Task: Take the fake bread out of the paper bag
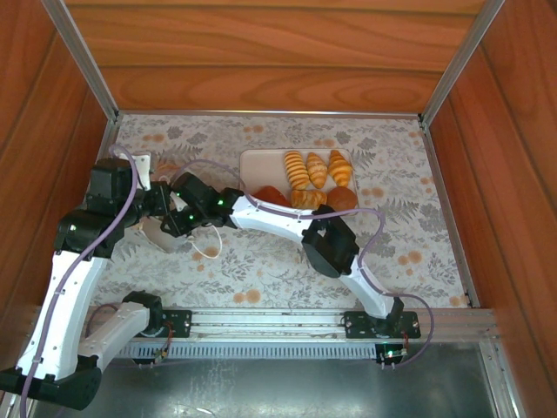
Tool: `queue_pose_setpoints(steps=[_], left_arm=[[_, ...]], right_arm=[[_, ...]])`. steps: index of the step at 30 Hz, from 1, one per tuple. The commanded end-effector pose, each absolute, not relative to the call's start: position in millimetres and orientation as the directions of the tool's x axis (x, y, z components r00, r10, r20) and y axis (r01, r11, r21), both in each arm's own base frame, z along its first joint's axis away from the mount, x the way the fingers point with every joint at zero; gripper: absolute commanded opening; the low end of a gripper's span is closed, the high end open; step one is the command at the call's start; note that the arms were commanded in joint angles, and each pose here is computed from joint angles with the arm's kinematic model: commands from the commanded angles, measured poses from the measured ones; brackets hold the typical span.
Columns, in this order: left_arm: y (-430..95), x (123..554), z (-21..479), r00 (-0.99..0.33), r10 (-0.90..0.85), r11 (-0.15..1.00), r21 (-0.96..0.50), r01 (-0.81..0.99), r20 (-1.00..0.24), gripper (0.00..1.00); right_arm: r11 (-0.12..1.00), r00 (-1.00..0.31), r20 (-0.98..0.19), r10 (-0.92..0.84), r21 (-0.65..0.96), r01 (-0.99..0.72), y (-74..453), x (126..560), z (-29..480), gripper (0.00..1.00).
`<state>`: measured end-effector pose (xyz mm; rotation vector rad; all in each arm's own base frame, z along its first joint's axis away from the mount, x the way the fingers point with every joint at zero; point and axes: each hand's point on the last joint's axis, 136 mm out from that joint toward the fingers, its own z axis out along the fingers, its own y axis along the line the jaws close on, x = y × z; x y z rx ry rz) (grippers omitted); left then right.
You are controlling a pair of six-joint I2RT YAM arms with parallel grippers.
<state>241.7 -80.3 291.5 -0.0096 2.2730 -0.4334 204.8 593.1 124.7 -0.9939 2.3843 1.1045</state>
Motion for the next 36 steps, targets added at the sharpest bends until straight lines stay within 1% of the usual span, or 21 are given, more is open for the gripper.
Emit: queue_pose_setpoints(steps=[1, 4, 8, 13, 16, 20, 23, 27, 31, 36], left_arm=[[-95, 238, 308, -0.655, -0.158, 0.907, -0.371, 0.2, -0.739, 0.0], [-92, 237, 310, -0.645, -0.165, 0.912, -0.365, 0.19, -0.746, 0.0], [-84, 236, 313, -0.62, -0.175, 0.926, -0.343, 0.161, -0.764, 0.0], [-75, 235, 313, -0.598, -0.177, 0.941, -0.313, 0.131, -0.781, 0.0], [-71, 235, 310, -0.596, -0.177, 0.947, -0.301, 0.114, -0.783, 0.0], [-71, 236, 305, -0.605, -0.172, 0.949, -0.296, 0.111, -0.777, 0.0], [-69, 237, 301, -0.611, -0.173, 0.951, -0.292, 0.1, -0.773, 0.0], [-70, 235, 301, -0.613, -0.171, 0.949, -0.296, 0.107, -0.771, 0.0], [-70, 234, 303, -0.607, -0.172, 0.948, -0.297, 0.112, -0.776, 0.0], [-74, 232, 304, -0.609, -0.173, 0.942, -0.312, 0.128, -0.774, 0.0]], right_arm=[[0.442, -0.761, -0.475, -0.441, 0.623, -0.645, 607, 195, 113, 0.48], [0.451, -0.765, -0.467, -0.443, 0.622, -0.641, 607, 197, 109, 0.48], [0.507, -0.758, -0.475, -0.447, 0.563, -0.652, 594, 205, 101, 0.47], [0.55, -0.741, -0.478, -0.472, 0.497, -0.671, 576, 210, 95, 0.44], [0.558, -0.732, -0.477, -0.486, 0.476, -0.68, 567, 209, 96, 0.4], [0.55, -0.721, -0.466, -0.513, 0.466, -0.693, 556, 201, 102, 0.37], [0.556, -0.706, -0.468, -0.531, 0.437, -0.707, 546, 200, 108, 0.37], [0.563, -0.692, -0.512, -0.509, 0.409, -0.718, 538, 206, 120, 0.37], [0.516, -0.672, -0.578, -0.463, 0.441, -0.734, 545, 208, 140, 0.39], [0.473, -0.679, -0.583, -0.446, 0.49, -0.732, 556, 207, 150, 0.42]])
